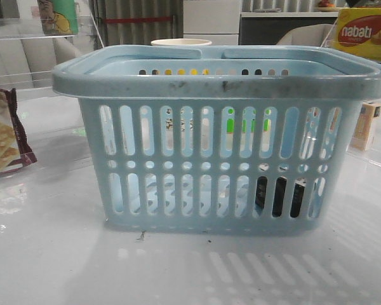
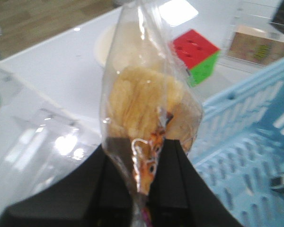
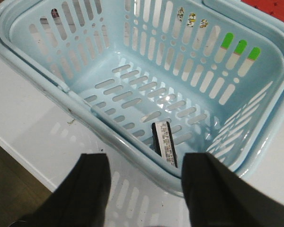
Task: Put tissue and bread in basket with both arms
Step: 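Move the bread roll over the basket and open the left gripper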
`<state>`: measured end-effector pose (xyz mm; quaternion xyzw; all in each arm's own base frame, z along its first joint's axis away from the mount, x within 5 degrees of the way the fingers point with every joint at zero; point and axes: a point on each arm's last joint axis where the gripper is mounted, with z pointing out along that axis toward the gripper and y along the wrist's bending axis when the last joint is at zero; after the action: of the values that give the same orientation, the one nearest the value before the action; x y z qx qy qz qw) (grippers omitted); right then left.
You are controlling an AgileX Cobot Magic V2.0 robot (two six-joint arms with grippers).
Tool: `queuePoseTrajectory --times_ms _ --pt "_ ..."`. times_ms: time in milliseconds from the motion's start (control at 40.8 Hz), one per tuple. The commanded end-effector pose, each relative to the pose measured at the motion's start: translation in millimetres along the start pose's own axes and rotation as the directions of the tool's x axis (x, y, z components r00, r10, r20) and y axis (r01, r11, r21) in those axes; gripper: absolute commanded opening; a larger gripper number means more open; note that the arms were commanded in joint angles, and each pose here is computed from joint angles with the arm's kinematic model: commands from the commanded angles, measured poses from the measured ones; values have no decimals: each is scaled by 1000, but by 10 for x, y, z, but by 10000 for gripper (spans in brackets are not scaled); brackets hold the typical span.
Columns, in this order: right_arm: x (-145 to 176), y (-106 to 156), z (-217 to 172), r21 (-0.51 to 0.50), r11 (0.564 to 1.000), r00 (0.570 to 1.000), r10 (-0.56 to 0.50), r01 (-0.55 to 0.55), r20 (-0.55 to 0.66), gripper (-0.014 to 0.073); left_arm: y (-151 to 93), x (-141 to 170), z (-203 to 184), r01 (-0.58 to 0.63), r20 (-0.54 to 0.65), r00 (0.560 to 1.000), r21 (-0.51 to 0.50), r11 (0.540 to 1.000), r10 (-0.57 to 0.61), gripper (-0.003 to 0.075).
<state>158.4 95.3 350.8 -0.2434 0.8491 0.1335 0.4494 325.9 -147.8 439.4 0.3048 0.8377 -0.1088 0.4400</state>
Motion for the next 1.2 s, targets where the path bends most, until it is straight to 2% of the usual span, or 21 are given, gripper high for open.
queuePoseTrajectory --times_ms 0,245,343,392,466,564,613,687,809,1005,1177 --pt "-132 -1 -69 5 1000 996 -10 9 93 453 -288 -121 -100 -42 101 994 76 996 34 91" --pt "-130 -1 -69 5 1000 996 -10 9 92 453 -759 118 509 -83 -44 995 210 974 94 91" --pt "-130 -1 -69 5 1000 996 -10 9 92 453 -876 194 744 -87 -81 991 237 968 109 93" --pt "-130 -1 -69 5 1000 996 -10 9 92 453 -915 226 845 -87 -95 989 245 966 114 119" --pt "-130 -1 -69 5 1000 996 -10 9 91 453 -943 260 947 -83 -108 988 251 964 113 213" --pt "-130 -1 -69 5 1000 996 -10 9 91 453 -959 287 1018 -63 -121 988 264 963 98 400" --pt "-130 -1 -69 5 1000 996 -10 9 91 453 -958 288 1018 -64 -121 988 263 963 98 467" --pt "-130 -1 -69 5 1000 996 -10 9 91 453 -956 270 976 -66 -113 989 262 963 99 502" --pt "-130 -1 -69 5 1000 996 -10 9 91 453 -944 188 774 -77 -72 993 257 963 98 473" --pt "-130 -1 -69 5 1000 996 -10 9 91 453 -923 41 178 -105 10 994 252 962 106 455" --pt "-130 -1 -69 5 1000 996 -10 9 91 453 -899 92 -293 -107 35 994 230 967 102 455"
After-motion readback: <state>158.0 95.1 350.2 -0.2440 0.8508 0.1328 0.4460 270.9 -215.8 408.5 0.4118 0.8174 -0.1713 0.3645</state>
